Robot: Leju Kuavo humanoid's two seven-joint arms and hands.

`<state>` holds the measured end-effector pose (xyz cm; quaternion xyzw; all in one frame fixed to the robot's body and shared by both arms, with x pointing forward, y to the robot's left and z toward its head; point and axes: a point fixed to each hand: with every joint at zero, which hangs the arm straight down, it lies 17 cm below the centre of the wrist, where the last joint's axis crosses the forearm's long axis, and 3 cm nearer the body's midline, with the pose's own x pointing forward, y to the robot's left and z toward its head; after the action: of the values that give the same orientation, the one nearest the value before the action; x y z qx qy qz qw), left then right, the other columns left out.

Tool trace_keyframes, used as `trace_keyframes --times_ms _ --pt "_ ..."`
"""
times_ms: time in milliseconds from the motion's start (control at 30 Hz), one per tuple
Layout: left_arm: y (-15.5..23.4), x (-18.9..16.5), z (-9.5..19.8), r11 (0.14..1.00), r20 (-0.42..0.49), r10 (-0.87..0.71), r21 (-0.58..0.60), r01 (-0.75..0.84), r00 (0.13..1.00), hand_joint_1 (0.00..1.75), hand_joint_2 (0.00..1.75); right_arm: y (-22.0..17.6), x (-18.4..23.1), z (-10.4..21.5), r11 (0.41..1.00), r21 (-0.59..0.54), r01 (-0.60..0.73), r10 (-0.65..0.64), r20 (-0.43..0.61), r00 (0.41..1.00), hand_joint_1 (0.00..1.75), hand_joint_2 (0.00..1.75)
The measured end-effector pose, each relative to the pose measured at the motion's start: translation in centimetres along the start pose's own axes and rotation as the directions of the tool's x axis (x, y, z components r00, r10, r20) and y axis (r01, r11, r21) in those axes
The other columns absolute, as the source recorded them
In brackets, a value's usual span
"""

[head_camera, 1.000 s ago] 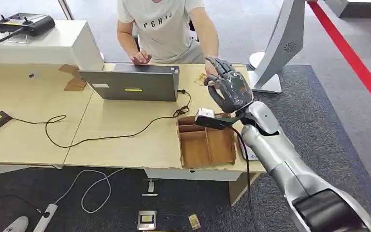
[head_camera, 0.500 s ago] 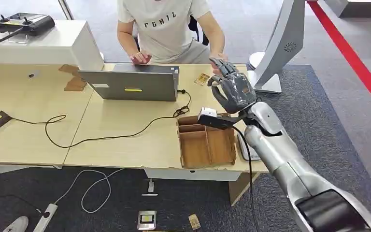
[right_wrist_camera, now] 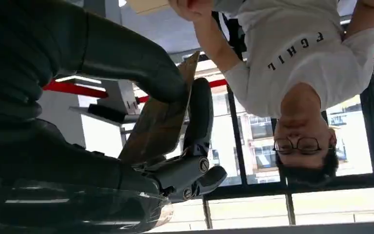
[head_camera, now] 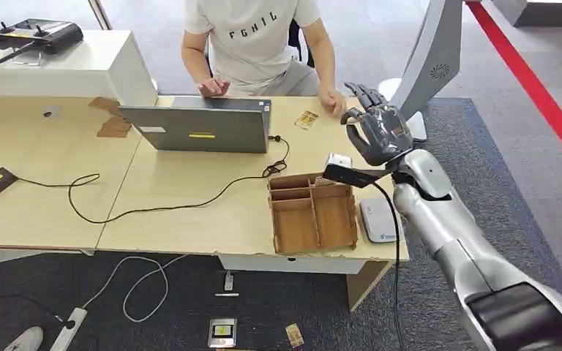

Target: Pass the card to the sensor for recognition and then transmit it.

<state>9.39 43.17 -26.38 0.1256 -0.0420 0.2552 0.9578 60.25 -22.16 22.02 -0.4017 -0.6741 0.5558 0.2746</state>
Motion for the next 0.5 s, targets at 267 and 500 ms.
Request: trace_keyframes --times_ms 267,500 --pt "0.2 -0.2 0.0 1.000 -0.011 0.015 0.008 -0.015 1.000 0.00 1.75 0.7 -6.3 3.1 0.998 0.053 -0.019 0.025 -0.112 0.993 1.75 1.75" --pt "0.5 0.0 -0.1 0.999 -0.007 0.028 0.015 -0.028 1.000 0.00 1.75 1.6 -10.3 6.0 0.995 0.098 -0.023 0.041 -0.192 0.980 1.75 1.75"
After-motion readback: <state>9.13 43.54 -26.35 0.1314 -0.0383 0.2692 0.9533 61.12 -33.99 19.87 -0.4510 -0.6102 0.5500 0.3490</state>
